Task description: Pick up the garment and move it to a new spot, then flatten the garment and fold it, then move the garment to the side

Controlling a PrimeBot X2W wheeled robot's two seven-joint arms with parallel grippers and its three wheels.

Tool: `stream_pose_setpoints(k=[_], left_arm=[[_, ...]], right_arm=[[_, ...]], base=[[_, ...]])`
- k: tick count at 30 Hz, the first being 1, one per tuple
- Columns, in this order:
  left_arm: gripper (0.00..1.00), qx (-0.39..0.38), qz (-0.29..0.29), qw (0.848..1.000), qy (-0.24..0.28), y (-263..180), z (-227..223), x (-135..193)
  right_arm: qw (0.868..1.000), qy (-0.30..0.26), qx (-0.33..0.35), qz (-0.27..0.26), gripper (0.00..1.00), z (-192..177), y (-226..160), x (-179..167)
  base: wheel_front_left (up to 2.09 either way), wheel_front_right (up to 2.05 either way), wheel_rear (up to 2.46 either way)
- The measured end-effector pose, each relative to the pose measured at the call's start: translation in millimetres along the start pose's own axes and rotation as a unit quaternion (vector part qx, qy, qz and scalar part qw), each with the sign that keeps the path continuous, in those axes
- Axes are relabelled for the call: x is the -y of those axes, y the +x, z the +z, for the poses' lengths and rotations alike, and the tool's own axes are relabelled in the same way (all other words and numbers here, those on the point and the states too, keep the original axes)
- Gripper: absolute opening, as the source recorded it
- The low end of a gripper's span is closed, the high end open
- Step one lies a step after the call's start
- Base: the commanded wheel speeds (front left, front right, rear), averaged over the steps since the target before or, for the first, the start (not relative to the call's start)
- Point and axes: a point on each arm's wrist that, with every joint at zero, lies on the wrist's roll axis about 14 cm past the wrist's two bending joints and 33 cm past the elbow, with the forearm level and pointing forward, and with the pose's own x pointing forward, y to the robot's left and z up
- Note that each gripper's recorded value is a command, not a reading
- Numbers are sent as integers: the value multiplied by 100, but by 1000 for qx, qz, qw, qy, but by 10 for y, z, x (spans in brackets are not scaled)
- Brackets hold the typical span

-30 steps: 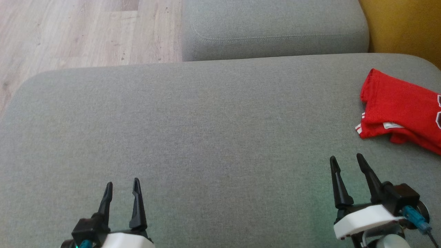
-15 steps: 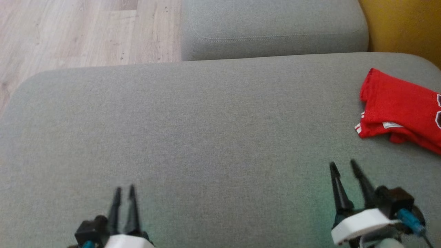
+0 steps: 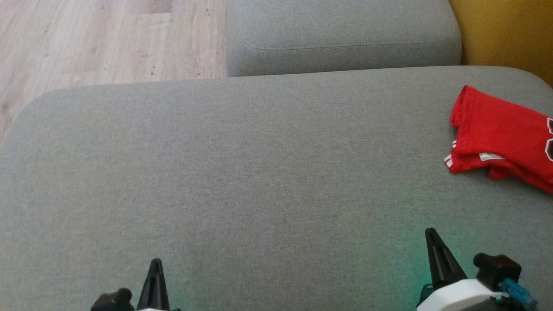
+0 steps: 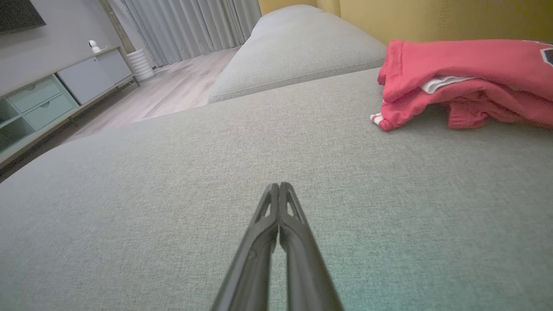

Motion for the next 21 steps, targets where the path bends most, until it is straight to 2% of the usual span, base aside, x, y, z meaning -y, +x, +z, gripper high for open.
stream_pose_setpoints(k=[21], left_arm=[[0, -13, 6, 994, -107, 93, 69, -52]], right_arm=[[992, 121, 12, -21, 0, 68, 29, 96]], base=[[0, 0, 0]])
